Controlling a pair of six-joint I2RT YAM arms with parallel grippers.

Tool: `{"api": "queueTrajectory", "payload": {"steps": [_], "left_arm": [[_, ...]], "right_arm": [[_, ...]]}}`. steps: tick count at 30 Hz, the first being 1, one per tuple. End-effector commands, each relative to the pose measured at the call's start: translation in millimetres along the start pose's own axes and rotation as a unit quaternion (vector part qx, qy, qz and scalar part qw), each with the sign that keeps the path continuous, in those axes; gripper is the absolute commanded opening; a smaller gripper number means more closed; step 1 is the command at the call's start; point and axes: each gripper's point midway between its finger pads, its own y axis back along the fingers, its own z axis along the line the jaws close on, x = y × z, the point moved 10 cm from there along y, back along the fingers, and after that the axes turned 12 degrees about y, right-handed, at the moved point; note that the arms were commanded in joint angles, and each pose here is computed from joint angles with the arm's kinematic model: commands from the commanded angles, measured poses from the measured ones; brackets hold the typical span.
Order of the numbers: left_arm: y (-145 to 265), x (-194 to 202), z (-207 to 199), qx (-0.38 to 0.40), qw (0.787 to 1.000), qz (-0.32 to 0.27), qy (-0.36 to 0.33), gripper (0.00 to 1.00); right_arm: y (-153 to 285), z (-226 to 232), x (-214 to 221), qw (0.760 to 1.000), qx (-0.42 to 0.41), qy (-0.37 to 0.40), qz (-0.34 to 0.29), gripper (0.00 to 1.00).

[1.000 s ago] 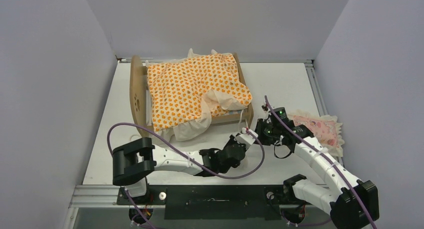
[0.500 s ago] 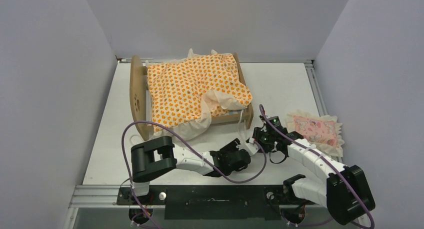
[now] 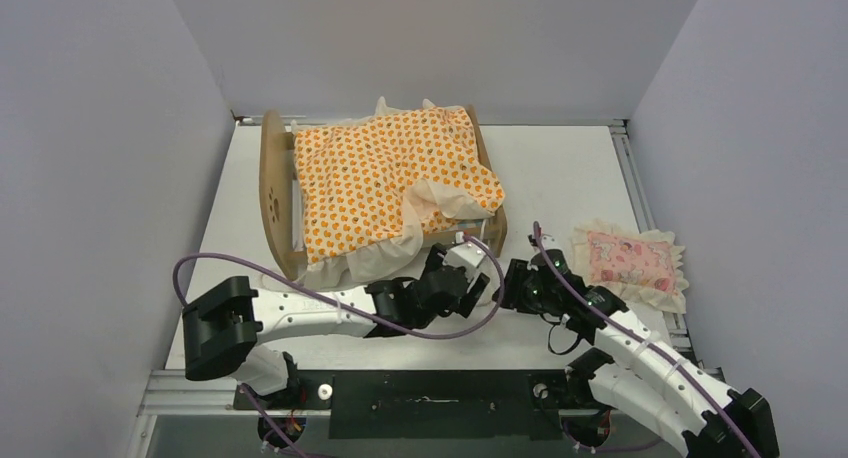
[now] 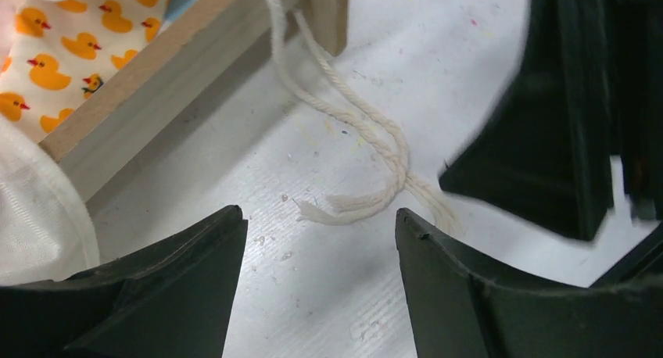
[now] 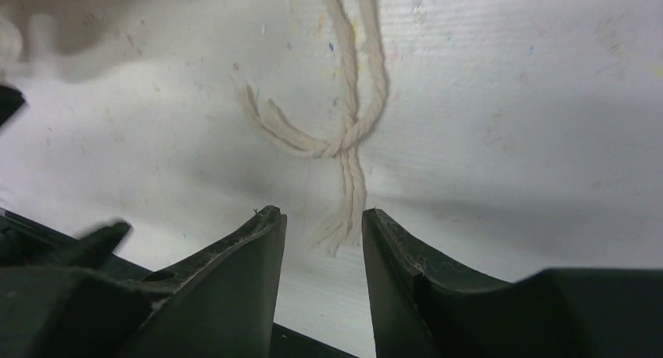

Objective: Set up the pet bed

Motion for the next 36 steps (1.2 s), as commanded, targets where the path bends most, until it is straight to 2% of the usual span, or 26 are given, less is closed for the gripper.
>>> {"api": "queueTrajectory", "payload": {"steps": [1,4,9,16,19,22,24,32,36], "left_arm": [[-7.2,-12.1,8.6,0.008,0.993,0.022,0.113,0.68],[-17.1,-17.6,7.7,0.009,0.989,0.022,0.143,0.68],[-36.4,-24.0,6.7,-0.005,0.985,0.014,0.174,0.68],[-52.5,-26.8,12.6,-0.013,0.979,0.012,0.204,0.68],[-59.0,-28.3,11.9,-0.013,0.977,0.006,0.214,0.68],[-67.0,-29.2,10.6,-0.009,0.974,0.003,0.225,0.68],[-72.4,-30.7,8.9,-0.009,0.973,-0.003,0.229,0.68],[-92.1,-22.1,2.6,-0.018,0.973,0.004,0.231,0.68],[-93.7,-15.1,5.7,-0.034,0.966,-0.003,0.255,0.68]], "right_arm": [[-7.4,5.1,19.6,1.0,0.022,-0.016,0.009,0.42],[-12.5,5.9,28.2,0.999,0.052,-0.006,0.004,0.42],[-24.4,14.9,40.3,0.999,0.05,0.007,0.007,0.42],[-37.7,15.9,56.0,0.993,0.11,0.037,0.018,0.41],[-43.4,14.0,62.9,0.991,0.125,0.041,0.036,0.33],[-41.9,12.9,65.9,0.989,0.13,0.042,0.05,0.15],[-36.6,13.4,64.7,0.99,0.126,0.038,0.052,0.06],[-14.9,18.3,50.5,0.993,0.105,0.029,0.038,0.05],[-13.6,20.5,49.7,0.994,0.096,0.032,0.047,0.05]]}}
